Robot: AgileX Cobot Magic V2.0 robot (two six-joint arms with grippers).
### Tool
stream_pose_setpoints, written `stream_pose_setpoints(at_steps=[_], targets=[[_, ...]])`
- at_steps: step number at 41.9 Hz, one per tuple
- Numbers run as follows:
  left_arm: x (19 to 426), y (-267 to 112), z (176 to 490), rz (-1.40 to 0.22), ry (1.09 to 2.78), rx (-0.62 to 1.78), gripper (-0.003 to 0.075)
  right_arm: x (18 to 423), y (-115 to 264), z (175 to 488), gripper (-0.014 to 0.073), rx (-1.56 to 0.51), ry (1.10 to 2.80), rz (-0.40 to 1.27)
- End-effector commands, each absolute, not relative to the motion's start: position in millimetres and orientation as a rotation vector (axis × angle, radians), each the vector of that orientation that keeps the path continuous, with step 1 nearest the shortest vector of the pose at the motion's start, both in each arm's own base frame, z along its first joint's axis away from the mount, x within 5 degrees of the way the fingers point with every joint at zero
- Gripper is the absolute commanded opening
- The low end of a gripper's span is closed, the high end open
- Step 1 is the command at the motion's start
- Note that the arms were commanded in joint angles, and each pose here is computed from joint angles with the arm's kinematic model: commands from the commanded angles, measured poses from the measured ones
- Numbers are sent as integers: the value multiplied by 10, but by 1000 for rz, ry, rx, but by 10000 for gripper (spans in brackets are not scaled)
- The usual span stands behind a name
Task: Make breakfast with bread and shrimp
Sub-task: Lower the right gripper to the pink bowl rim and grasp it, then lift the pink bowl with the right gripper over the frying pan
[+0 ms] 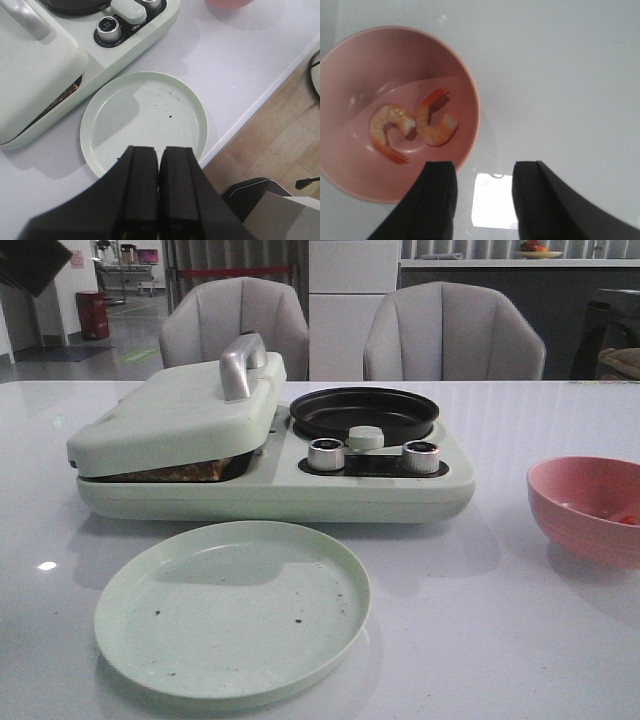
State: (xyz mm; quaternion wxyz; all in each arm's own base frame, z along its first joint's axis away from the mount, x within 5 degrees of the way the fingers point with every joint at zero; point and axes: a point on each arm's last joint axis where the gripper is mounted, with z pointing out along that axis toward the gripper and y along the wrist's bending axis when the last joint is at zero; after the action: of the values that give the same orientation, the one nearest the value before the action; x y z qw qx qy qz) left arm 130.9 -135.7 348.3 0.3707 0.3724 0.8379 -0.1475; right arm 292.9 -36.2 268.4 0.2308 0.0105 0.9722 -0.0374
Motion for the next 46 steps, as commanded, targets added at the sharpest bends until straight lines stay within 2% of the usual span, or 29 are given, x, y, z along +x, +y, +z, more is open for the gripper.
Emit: stream_pose_setpoints(at_steps=[1,11,21,23,27,34,40,46], targets=[[1324,-1391,3626,-425,2058,911,112,3113,-422,2762,392,6,2601,-148],[1324,-1391,3626,-425,2058,911,112,3467,-464,2437,392,-2,2642,-142],[1324,-1391,3626,-425,2058,911,112,3613,-474,2112,389,-4,2689,-129],[1324,-1391,3626,-425,2058,911,112,3615,-474,2100,369,-3,2694,-127],[1324,-1391,3626,-425,2058,911,112,3615,-465,2099,264,4,2694,-117],[1324,-1391,3626,-425,2058,911,112,3603,-460,2117,48,11,2699,-110],[1324,-1391,3626,-425,2058,911,112,3616,-434,2300,49,3,2672,-112],[1324,-1391,3626,-425,2058,911,112,3691,-274,2771,50,-75,2546,-136]])
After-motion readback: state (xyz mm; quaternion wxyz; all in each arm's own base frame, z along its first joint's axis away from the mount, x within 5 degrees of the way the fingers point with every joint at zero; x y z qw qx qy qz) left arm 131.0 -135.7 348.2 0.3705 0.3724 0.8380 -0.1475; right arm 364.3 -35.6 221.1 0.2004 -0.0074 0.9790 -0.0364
